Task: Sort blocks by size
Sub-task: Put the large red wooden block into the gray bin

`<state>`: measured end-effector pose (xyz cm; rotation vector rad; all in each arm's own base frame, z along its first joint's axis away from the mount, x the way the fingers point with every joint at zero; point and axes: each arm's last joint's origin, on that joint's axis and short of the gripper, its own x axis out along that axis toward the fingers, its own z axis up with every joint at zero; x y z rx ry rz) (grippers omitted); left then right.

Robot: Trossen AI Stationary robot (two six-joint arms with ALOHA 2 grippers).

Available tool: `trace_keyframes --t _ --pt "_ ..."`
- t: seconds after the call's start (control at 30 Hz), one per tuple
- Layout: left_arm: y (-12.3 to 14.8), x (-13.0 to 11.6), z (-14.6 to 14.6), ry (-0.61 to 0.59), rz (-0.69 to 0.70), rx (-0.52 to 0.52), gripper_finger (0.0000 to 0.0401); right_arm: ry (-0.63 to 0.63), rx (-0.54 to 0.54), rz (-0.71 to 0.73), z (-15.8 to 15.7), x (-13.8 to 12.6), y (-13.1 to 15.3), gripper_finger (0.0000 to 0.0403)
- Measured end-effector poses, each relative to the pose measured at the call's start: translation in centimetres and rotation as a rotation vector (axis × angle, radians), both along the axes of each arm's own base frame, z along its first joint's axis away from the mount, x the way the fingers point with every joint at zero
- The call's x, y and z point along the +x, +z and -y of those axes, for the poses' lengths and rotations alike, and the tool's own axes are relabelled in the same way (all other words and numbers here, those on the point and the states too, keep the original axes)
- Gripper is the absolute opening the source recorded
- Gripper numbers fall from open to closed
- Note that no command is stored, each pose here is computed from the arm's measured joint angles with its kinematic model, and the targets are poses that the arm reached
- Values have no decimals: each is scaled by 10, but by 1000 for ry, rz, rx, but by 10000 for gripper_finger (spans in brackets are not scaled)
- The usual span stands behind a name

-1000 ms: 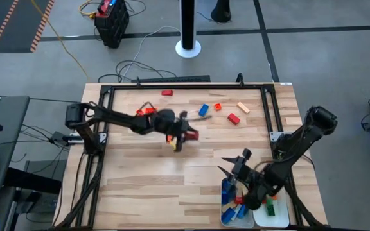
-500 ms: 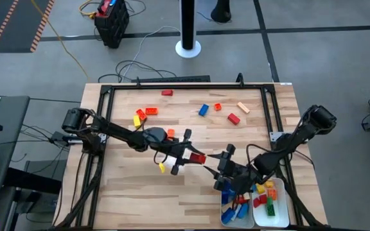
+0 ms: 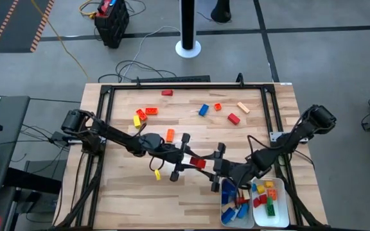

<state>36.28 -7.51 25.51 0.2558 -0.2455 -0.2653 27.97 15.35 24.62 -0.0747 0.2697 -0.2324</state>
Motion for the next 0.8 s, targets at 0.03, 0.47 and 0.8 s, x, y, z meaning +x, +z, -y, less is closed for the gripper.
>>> trace_keyframes --t 0.03,0.47,0.8 --pt "1 0 0 1 14 -3 119 4 -5 3 0 0 1 247" --pt "3 -1 0 5 30 -8 119 8 -88 65 6 7 10 247" --pt "-1 1 -3 62 -11 -14 131 20 -108 57 10 9 10 172"
